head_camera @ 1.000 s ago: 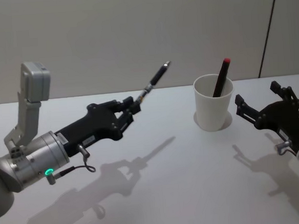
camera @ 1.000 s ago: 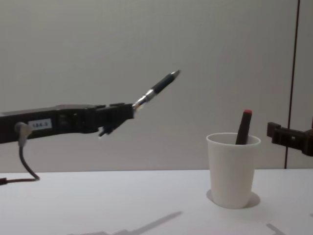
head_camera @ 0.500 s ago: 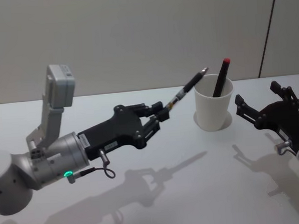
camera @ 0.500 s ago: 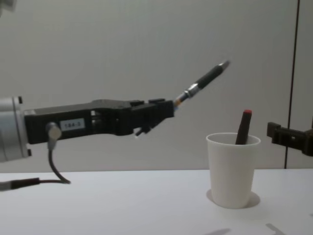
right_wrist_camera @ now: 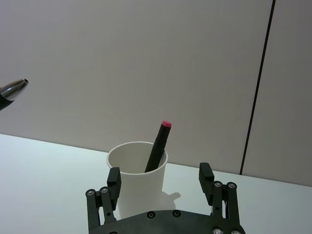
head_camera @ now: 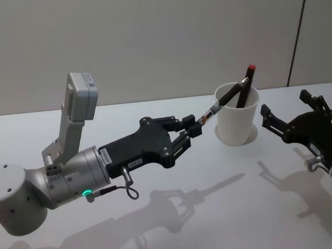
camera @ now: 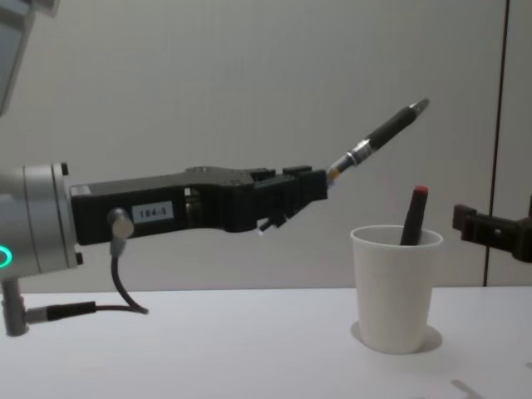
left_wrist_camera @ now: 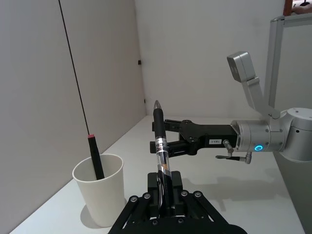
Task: Place the pen into the pen holder.
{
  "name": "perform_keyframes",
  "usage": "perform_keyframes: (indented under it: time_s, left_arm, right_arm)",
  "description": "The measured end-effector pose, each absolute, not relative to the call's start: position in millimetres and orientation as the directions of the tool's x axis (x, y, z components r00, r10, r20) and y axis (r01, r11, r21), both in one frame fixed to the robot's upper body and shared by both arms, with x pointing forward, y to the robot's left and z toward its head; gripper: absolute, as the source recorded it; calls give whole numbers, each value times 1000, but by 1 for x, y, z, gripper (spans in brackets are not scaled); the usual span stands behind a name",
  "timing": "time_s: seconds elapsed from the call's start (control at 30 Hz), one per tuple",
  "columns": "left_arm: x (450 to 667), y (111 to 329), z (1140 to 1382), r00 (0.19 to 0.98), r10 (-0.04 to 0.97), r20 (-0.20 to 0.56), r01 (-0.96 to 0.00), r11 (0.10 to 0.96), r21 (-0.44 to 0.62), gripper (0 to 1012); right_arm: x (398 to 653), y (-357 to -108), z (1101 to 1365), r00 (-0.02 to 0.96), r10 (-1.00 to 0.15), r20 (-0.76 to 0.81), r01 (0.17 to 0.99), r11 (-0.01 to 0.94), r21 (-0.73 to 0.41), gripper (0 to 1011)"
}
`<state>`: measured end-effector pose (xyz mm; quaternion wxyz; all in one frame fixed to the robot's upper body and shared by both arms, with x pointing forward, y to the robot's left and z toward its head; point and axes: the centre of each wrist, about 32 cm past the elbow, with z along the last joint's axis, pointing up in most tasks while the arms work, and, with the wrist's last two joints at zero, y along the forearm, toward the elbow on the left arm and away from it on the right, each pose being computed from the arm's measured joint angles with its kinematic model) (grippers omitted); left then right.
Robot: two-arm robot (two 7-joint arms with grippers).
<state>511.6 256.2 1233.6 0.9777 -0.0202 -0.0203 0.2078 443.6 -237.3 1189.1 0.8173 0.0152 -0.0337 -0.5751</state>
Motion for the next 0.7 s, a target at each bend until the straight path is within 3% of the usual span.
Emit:
perform_keyframes:
  time_s: [0.4,0.7]
  left_arm:
    - [513,252,1234,918,395,35,-393,918,-49,161]
    - [513,251,1234,920,391,37,-389,920,-50,161]
  right_arm:
    - [440,-244,1190,384,-922,-57,920,377,101,1001]
    - [421,-254,1189,446,-882,-152,894,429,131,1001]
